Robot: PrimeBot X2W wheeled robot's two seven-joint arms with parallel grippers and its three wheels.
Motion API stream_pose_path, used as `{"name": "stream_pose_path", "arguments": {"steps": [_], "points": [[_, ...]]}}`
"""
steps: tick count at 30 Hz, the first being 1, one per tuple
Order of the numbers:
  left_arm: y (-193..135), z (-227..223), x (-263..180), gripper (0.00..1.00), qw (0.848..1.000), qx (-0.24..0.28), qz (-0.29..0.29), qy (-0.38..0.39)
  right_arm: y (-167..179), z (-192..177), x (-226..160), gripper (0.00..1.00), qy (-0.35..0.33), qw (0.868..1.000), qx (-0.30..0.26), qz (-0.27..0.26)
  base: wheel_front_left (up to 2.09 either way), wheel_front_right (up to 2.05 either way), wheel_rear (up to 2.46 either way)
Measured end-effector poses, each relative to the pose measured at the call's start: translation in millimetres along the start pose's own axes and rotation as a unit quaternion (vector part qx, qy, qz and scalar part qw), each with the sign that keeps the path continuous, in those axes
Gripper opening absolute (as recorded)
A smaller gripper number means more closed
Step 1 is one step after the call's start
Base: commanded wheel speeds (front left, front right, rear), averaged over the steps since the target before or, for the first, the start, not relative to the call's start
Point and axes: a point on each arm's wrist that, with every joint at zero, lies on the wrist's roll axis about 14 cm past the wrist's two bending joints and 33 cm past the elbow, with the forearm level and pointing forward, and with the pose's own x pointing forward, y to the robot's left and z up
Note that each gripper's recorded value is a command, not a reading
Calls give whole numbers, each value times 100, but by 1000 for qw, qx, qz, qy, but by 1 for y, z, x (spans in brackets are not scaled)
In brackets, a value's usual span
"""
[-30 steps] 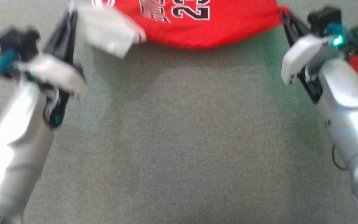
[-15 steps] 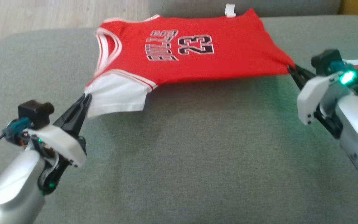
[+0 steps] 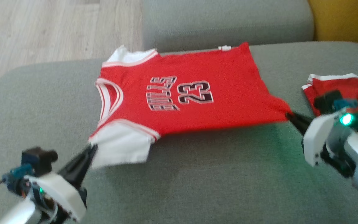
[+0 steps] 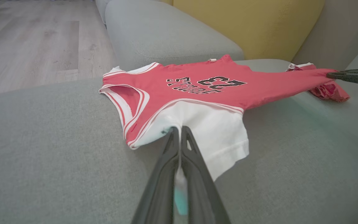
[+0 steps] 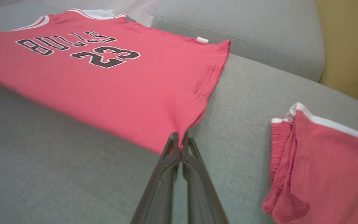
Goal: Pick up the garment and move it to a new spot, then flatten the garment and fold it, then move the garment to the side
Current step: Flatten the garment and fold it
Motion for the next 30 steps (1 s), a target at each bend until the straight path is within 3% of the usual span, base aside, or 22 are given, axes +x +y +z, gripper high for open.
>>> {"name": "stream_pose_path", "arguments": {"steps": [5,14,21,30], "points": [[-18,-15,-14,0,999,-13,-17,26,5,-21,-20,0,23,1000,15,9,0,0,0],[-19,-3,-7,0,1000,-14,-15,10,-2,2,-20,0,-17,1000,25,4,0,0,0],[-1,16,19,0,1000,-1,-1,-2,1,9,-1,0,-25,999,27,4,0,0,0],[30,25,63,0,999,19,4,43,-11,21,37,0,-19,999,31,-6,0,0,0]]}}
